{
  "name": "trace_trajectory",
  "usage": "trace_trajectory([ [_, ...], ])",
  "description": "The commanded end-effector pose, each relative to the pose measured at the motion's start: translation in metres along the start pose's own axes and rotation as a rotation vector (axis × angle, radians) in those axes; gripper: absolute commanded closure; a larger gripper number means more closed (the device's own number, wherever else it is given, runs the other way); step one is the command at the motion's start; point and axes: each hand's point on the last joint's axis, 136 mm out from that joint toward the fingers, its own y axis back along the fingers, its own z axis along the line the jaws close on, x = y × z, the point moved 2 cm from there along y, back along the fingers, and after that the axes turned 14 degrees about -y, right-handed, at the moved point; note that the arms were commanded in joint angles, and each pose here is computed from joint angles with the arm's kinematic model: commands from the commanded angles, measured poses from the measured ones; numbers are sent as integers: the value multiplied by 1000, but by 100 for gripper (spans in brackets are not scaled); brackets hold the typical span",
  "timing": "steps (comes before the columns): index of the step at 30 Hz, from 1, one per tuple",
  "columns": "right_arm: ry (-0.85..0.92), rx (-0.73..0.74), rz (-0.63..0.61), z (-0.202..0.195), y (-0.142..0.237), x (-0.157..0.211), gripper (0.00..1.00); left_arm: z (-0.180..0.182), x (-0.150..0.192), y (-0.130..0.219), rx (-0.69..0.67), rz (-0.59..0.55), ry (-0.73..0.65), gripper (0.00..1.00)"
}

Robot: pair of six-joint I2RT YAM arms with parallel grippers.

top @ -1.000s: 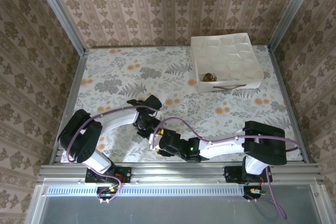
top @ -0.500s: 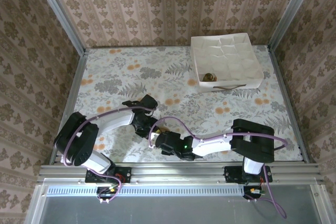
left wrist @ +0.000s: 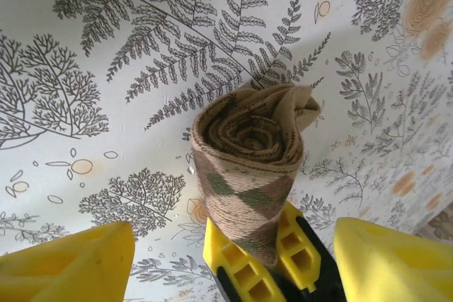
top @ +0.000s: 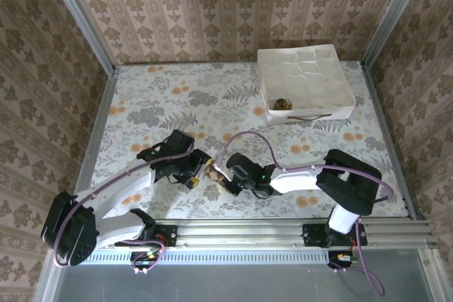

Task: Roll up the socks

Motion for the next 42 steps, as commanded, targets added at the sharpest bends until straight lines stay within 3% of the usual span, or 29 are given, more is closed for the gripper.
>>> trace_trajectory([
  [1,-165,-42,329,-17,-3,88,100,-5,-1,-3,60,-40,-63,30],
  [7,-347,-118,393,-30,-5,100,100,-17,5,-19,85,-19,-123,35],
  [15,-539,-178,445,-44,-4,112,100,-12,7,-52,23,11,-154,41],
  [22,-572,-192,457,-45,-5,113,100,-15,4,-81,-29,16,-182,41],
  [25,-555,-180,445,-48,-6,108,100,3,19,-96,-102,87,-176,59],
  [27,-532,-175,428,-48,-6,102,100,22,30,-101,-174,139,-149,81],
  [29,-489,-178,379,-49,-3,88,90,40,35,-99,-229,157,-115,100],
  [32,-345,-135,205,-49,14,56,69,62,36,-82,-311,144,-53,100],
  [36,64,64,-114,-29,56,18,46,80,35,-53,-416,145,22,100],
  [39,219,123,-130,-11,66,3,35,85,36,-43,-449,169,51,100],
  [42,331,157,-128,8,57,-3,32,81,34,-43,-431,175,55,100],
])
